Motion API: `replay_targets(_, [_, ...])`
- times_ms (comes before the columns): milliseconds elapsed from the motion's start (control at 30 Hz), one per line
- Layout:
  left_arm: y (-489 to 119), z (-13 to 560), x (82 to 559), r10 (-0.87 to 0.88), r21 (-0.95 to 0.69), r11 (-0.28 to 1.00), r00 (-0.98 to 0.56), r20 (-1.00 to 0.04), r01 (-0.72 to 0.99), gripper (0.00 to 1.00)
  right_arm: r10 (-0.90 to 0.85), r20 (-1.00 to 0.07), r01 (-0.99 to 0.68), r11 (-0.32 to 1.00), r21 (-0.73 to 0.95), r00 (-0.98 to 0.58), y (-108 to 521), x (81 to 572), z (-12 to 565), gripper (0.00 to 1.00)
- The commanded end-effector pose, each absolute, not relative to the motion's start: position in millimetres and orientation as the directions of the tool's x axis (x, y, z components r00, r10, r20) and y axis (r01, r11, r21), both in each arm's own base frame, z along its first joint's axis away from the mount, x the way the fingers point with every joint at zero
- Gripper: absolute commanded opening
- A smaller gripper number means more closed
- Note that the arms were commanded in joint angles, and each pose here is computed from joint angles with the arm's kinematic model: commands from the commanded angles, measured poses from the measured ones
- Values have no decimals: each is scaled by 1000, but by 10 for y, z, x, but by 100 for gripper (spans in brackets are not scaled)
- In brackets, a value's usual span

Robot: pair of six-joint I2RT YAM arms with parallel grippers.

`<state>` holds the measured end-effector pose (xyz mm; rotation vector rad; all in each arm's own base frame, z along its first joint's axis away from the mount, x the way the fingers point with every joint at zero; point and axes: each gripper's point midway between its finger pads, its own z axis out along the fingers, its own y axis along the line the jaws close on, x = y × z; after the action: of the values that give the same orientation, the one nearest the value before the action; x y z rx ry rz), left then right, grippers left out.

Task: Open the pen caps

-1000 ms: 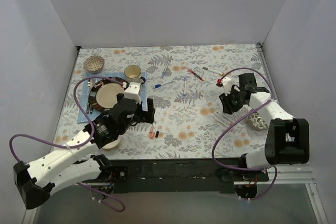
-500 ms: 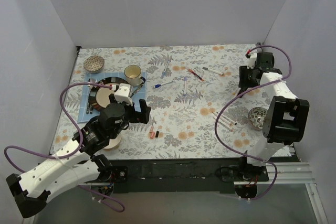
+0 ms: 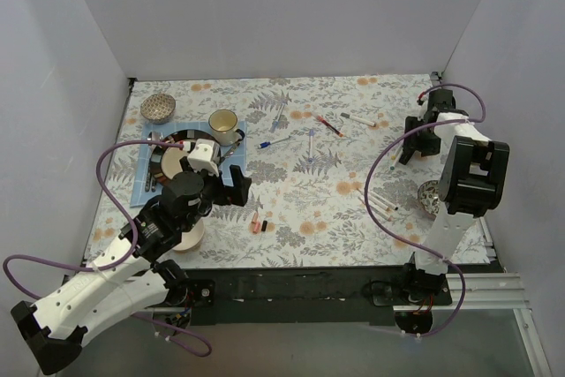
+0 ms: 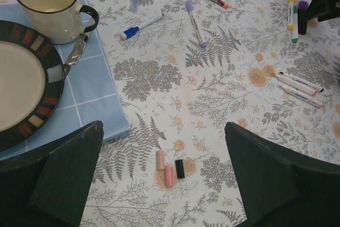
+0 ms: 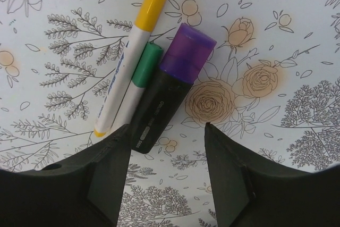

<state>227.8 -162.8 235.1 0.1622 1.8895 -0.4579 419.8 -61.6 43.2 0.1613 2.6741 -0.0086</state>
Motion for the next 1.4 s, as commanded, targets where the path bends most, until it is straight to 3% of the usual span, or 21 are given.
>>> replay_targets(0, [-1630,2389,2286,-107,-232,910,-345,-932,344,98,137,-459,138,990,32,-878,-664,4279,505,63])
replay_targets(733, [-1607,2378,2318,-110,-234,912,-349,-931,336,98,126,-386,143,990,-16,-914,-748,4193,168,59])
replay_targets(1133, [-1625,2376,2312,-111,-240,907,-353,-929,345,98,120,-346,121,992,21,-931,-805,4071,14,26])
replay_targets(1167, [-1626,2383,2312,-113,-241,906,-352,-929,347,98,116,-355,115,993,25,-928,-809,4084,49,17])
replay_targets(1367, [-1761,2415,2242,-142,-300,865,-379,-915,402,98,99,-507,80,995,60,-856,-802,4227,564,1])
